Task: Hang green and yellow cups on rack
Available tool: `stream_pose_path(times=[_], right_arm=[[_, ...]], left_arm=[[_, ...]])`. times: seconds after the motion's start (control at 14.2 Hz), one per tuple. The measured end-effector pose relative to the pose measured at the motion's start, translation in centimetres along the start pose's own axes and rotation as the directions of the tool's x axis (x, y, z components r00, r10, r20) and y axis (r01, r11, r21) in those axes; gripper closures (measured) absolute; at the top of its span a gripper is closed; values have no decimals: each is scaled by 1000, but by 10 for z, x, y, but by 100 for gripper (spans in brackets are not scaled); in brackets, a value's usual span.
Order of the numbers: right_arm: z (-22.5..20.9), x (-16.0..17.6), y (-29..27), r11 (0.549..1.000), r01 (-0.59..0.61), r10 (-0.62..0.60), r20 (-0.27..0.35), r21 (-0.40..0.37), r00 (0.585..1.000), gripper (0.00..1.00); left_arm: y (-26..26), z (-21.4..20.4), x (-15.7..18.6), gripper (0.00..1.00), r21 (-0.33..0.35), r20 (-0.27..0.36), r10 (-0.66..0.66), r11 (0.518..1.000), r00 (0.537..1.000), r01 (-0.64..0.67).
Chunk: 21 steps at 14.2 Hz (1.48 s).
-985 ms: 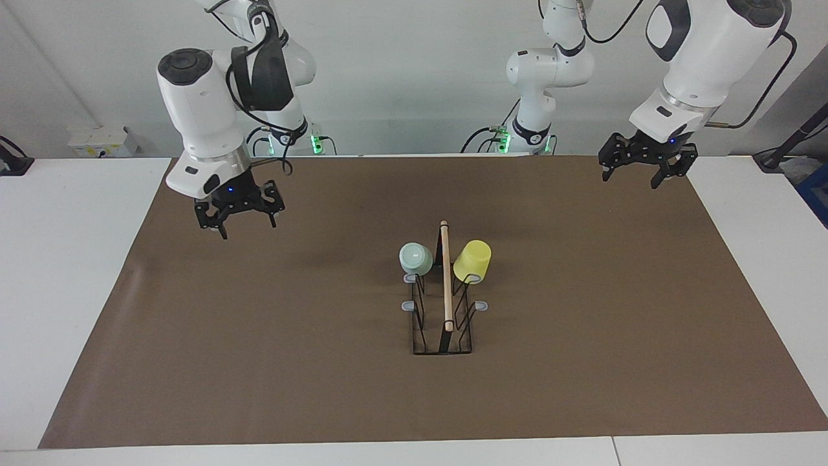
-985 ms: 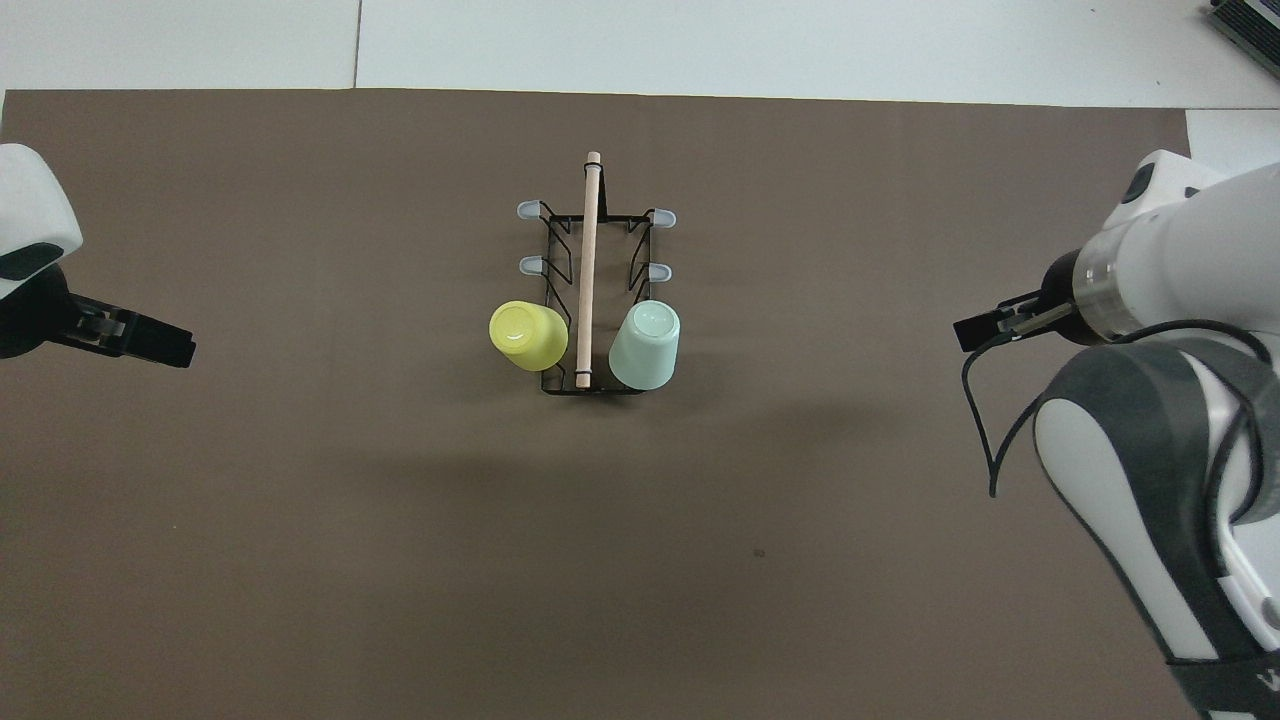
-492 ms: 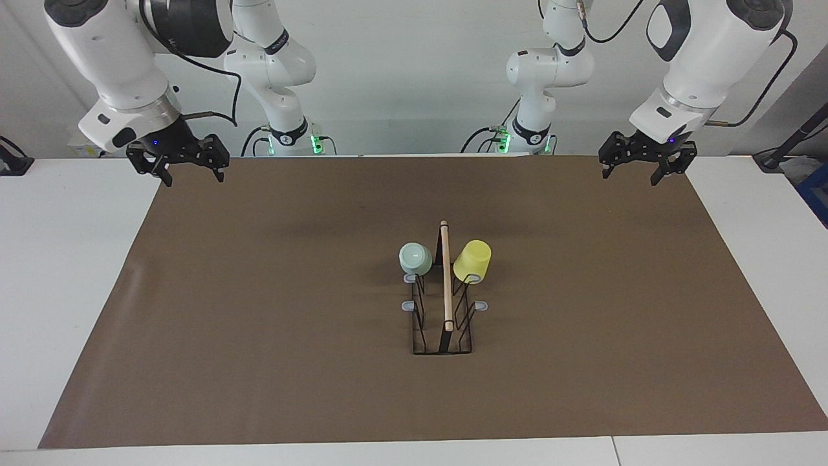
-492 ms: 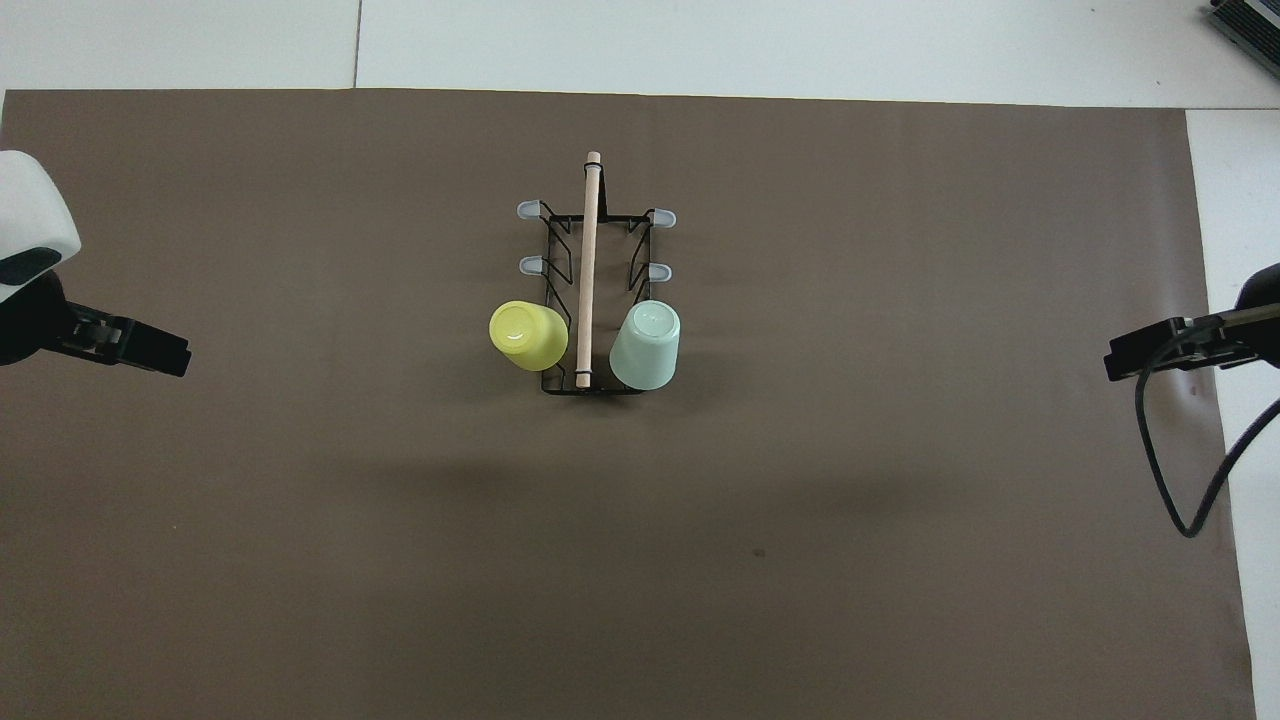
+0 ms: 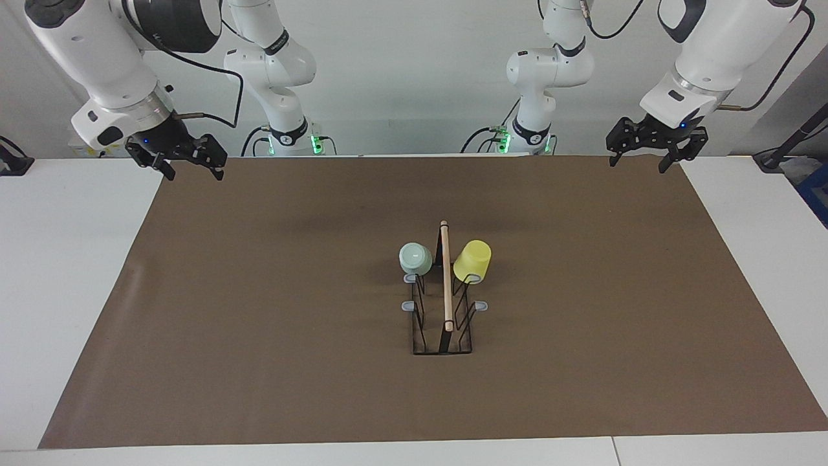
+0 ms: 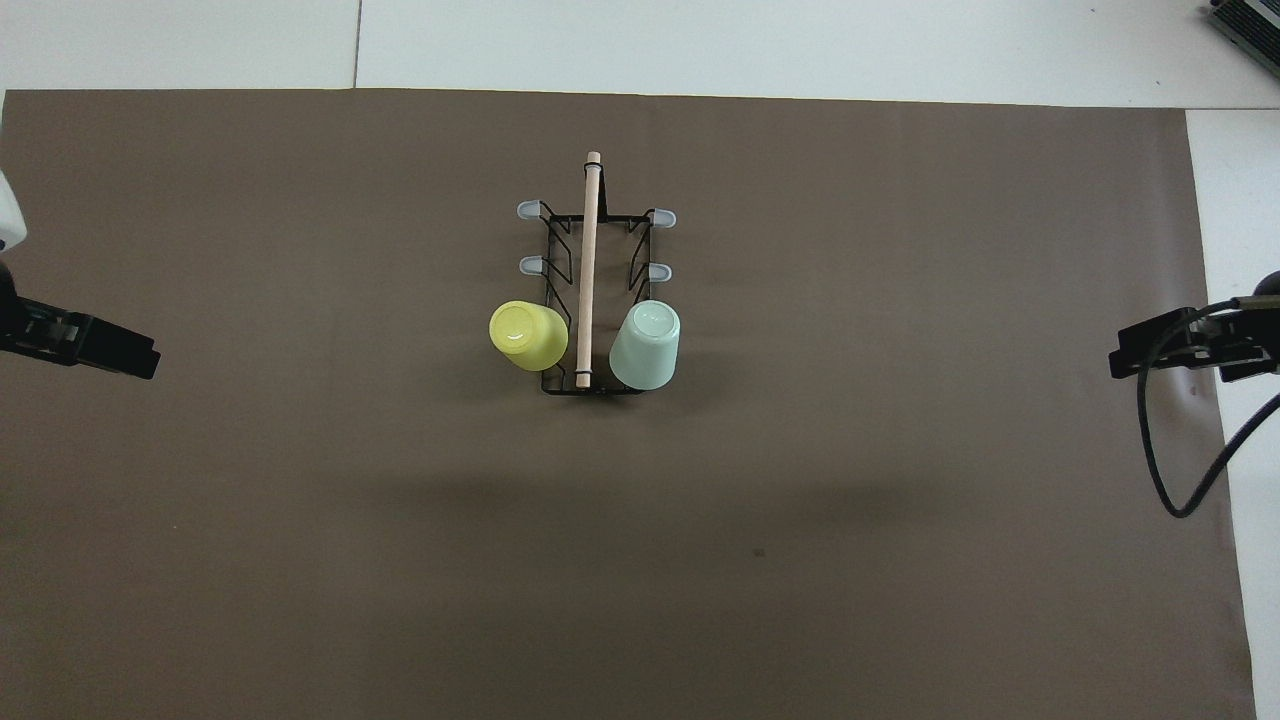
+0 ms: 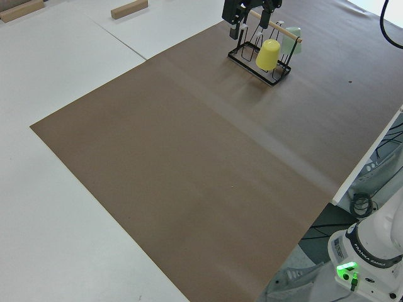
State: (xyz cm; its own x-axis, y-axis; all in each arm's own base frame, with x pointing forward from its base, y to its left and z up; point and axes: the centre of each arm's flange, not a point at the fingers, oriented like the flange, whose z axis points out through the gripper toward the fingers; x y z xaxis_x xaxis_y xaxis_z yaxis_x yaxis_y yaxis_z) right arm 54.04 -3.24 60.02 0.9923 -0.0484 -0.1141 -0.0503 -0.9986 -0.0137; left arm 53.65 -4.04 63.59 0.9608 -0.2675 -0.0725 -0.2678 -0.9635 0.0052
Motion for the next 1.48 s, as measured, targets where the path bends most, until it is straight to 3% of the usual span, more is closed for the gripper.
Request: stream_pose_path(times=[0.28, 0.49, 0.77, 1.48], right_arm=[[-3, 2, -24, 998, -46, 44, -32, -40, 999, 0], [-6, 0, -52, 995, -91, 89, -42, -41, 995, 0], [-9, 1, -45, 994, -109, 108, -56, -17, 993, 0], [-15, 7, -32, 999, -35, 34, -103, -13, 994, 0]], left_arm=[[0, -1, -1, 0, -25, 2, -40, 999, 999, 40], [0, 1, -1, 0, -28, 10, -45, 999, 999, 46], [-10, 2, -3, 0, -30, 12, -66, 997, 998, 66], [-13, 6, -3, 0, -33, 18, -72, 997, 997, 73]])
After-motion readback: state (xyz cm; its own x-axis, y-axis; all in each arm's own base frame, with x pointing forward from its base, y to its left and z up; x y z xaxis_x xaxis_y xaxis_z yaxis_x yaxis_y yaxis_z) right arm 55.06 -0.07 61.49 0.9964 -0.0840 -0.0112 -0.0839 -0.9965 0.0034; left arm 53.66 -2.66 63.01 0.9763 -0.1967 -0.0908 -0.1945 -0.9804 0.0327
